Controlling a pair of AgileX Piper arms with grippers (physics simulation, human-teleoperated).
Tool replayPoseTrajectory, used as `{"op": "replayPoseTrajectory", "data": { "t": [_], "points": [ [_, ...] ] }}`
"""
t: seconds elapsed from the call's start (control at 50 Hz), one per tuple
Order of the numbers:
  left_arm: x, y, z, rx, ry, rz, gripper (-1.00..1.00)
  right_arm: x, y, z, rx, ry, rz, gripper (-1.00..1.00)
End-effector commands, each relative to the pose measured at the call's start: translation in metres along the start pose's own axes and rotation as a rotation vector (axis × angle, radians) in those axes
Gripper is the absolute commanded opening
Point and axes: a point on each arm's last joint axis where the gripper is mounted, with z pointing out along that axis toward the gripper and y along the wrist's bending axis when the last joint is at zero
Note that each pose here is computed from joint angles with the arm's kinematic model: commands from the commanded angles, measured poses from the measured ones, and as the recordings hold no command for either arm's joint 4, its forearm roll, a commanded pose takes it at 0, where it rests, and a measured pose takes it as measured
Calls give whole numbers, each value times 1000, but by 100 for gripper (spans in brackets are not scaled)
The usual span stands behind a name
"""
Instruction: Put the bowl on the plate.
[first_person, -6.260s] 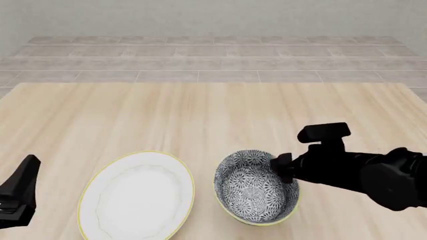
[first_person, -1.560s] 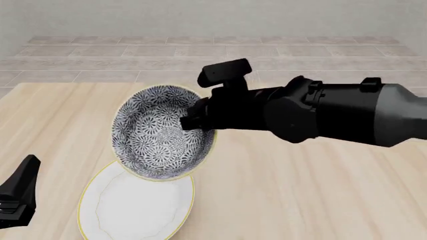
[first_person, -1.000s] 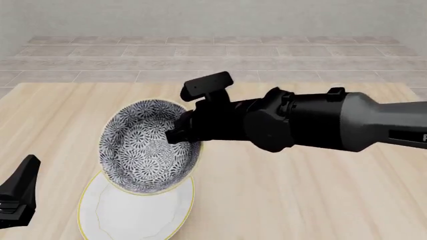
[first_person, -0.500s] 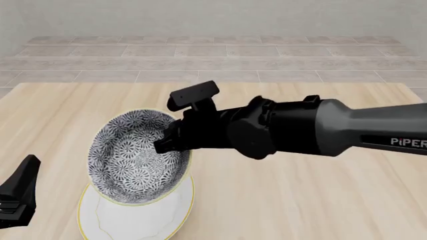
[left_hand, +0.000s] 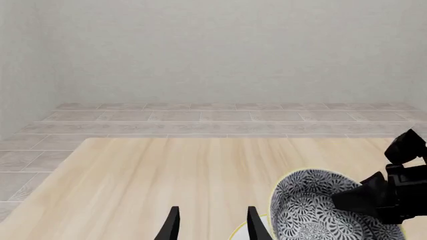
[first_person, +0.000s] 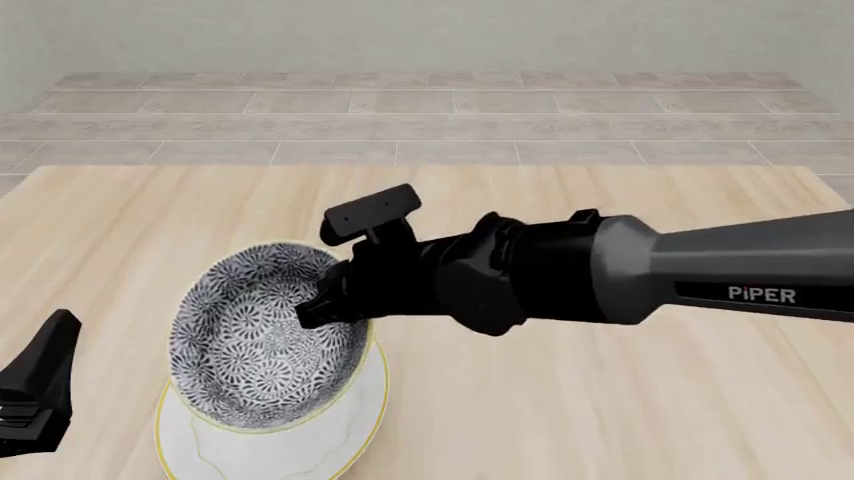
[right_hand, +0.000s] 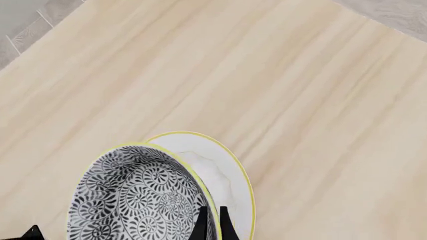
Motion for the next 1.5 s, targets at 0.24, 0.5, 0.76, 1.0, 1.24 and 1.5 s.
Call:
{"op": "replayPoseTrajectory", "data": {
  "t": [0.24, 0.5, 0.76, 1.0, 1.24, 1.5],
  "points": [
    [0, 0, 0, 0, 0, 0, 100, 7, 2, 14, -4, 22, 35, -100],
    [0, 0, 0, 0, 0, 0, 100, 9, 0, 20, 2, 30, 39, -100],
    [0, 0, 0, 0, 0, 0, 100, 15, 1, 25, 0, 43, 46, -100],
    [0, 0, 0, 0, 0, 0, 100, 20, 4, 26, -6, 51, 48, -100],
    [0, 0, 0, 0, 0, 0, 100, 25, 6, 27, -9, 59, 51, -100],
    [0, 0, 0, 0, 0, 0, 100, 28, 5, 28, -8, 62, 53, -100]
  ]
}}
